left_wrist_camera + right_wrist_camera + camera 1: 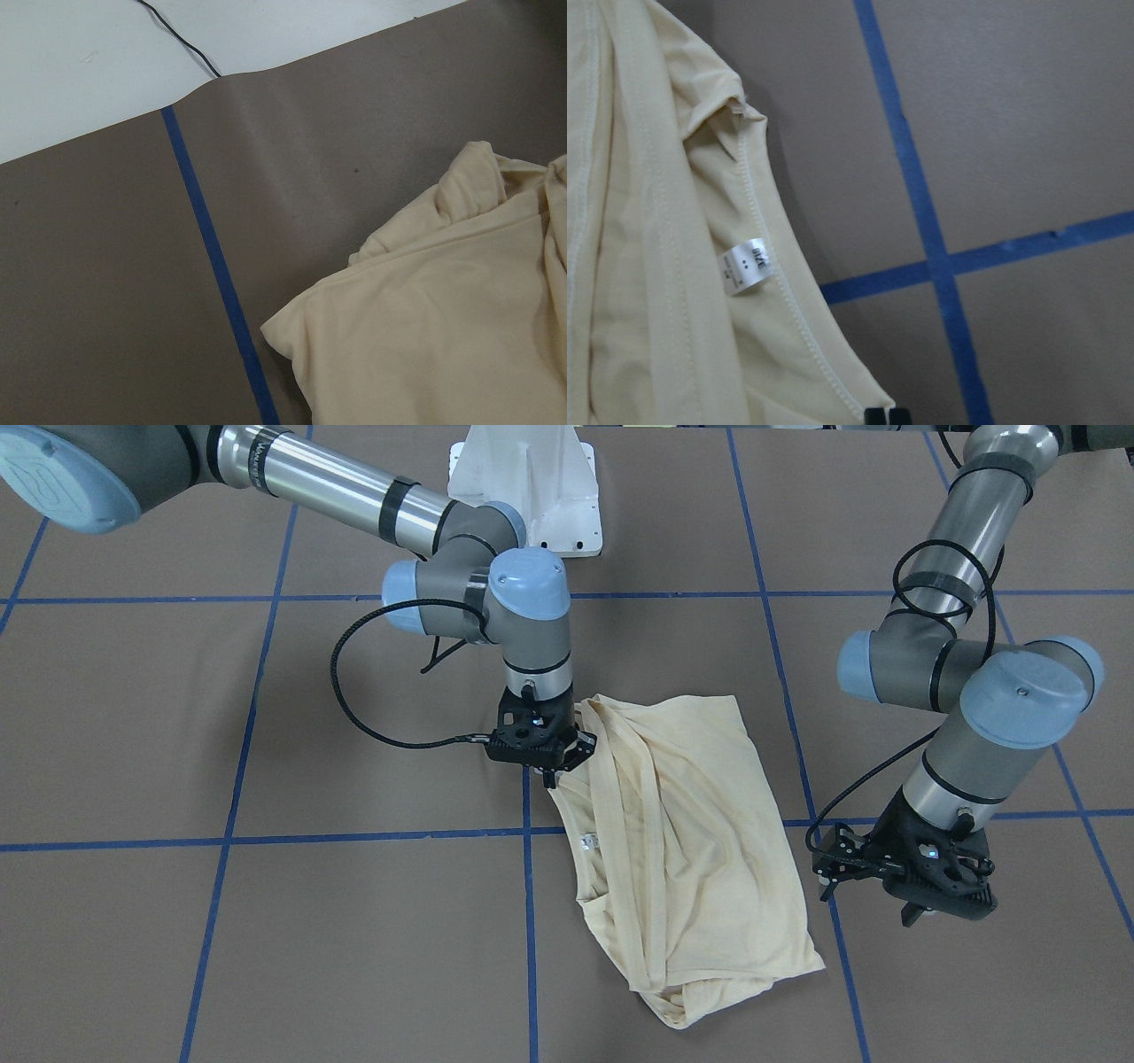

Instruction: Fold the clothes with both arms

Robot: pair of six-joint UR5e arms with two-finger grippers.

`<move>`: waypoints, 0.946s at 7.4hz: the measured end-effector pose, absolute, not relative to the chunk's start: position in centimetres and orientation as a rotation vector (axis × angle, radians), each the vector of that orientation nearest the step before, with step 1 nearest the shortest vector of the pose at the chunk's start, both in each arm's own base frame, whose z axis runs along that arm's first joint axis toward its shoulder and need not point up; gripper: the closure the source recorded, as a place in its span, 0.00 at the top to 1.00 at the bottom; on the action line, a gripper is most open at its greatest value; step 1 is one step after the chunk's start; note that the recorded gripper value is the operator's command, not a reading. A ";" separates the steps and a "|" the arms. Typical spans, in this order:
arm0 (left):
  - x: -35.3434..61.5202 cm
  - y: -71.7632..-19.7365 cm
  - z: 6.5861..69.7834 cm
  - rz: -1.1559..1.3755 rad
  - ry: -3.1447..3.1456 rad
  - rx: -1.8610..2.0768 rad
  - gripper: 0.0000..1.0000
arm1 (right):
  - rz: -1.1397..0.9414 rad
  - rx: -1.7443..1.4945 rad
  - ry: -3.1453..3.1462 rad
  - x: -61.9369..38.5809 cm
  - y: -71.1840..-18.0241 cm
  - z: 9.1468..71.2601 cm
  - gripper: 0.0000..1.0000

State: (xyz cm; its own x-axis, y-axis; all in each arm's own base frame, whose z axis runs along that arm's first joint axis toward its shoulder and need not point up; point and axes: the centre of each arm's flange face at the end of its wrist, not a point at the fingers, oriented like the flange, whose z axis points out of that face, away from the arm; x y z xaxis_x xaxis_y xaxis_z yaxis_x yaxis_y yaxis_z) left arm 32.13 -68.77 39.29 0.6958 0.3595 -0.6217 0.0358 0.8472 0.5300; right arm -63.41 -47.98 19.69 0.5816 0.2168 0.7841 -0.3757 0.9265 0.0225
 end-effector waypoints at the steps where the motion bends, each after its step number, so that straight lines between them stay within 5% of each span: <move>1: 32.1 -68.8 39.3 0.191 0.789 0.543 1.00 | 0.333 0.184 -0.891 -60.7 -45.3 21.3 0.00; 4: 32.2 -68.7 39.1 0.188 0.792 0.543 1.00 | 0.279 0.165 -0.882 -55.0 -37.6 24.4 0.00; 5: 32.2 -68.7 39.2 0.187 0.792 0.542 1.00 | 0.269 0.163 -0.872 -54.9 -36.6 25.0 0.08; 6: 32.2 -68.6 39.3 0.187 0.792 0.542 1.00 | 0.263 0.163 -0.863 -54.8 -36.2 25.5 0.99; 7: 32.1 -68.5 39.3 0.187 0.793 0.542 1.00 | 0.263 0.170 -0.859 -54.8 -36.1 25.7 1.00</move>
